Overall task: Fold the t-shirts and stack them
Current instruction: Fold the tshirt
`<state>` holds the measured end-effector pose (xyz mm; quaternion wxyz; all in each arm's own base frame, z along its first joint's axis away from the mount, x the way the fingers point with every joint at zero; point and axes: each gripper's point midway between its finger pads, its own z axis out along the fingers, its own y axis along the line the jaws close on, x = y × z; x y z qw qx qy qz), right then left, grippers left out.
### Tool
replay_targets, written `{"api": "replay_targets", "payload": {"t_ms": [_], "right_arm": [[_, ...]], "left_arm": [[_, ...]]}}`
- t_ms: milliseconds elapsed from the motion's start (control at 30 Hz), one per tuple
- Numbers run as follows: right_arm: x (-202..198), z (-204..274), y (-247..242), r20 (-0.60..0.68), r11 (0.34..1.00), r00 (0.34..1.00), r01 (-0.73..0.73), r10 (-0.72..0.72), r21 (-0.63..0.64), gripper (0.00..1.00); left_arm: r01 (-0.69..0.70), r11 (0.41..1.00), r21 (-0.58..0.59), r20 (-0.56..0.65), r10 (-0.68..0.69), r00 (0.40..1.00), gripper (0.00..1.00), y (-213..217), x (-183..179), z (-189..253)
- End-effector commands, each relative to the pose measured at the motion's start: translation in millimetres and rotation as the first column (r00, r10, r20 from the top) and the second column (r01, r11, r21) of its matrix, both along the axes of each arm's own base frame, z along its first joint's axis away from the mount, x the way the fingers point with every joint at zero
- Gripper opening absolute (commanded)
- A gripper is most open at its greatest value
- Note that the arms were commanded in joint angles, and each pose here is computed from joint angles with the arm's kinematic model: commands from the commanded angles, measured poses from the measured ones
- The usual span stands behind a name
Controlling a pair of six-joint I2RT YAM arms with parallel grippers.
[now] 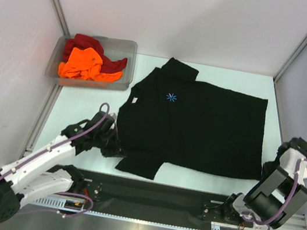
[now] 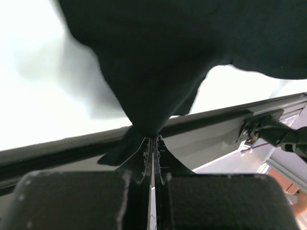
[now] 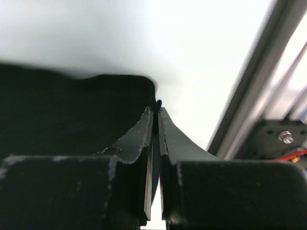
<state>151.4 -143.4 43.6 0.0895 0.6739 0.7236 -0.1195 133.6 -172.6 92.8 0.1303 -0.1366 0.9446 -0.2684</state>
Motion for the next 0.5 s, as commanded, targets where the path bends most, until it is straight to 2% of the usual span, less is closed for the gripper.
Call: {"api": "replay_targets", "payload": {"t_ms": [0,133,233,467], "right_arm": [[26,21,-19,-0.006,0.991,0.997,-0.071,0.071,-0.109,0.00],[51,22,-19,-0.025,0.983,0.989,-0.145,0.144,-0.110,0.00],[59,18,-19,-0.042,0.979,0.984,-0.179,0.176,-0.100,0.00],[99,13,-15,-0.032,0.940,0.944,-0.330,0.328,-0.088,0.00]], "left_arm": [[0.028,0.999,0.026,0.113,-0.031,0.993,0.00,-11,37,29],[0.055,0.997,0.049,0.166,-0.063,0.984,0.00,-27,74,57],[0.061,0.994,0.087,0.170,-0.075,0.983,0.00,-33,102,63],[0.012,0.995,0.094,0.175,-0.029,0.984,0.00,-34,156,70]]}}
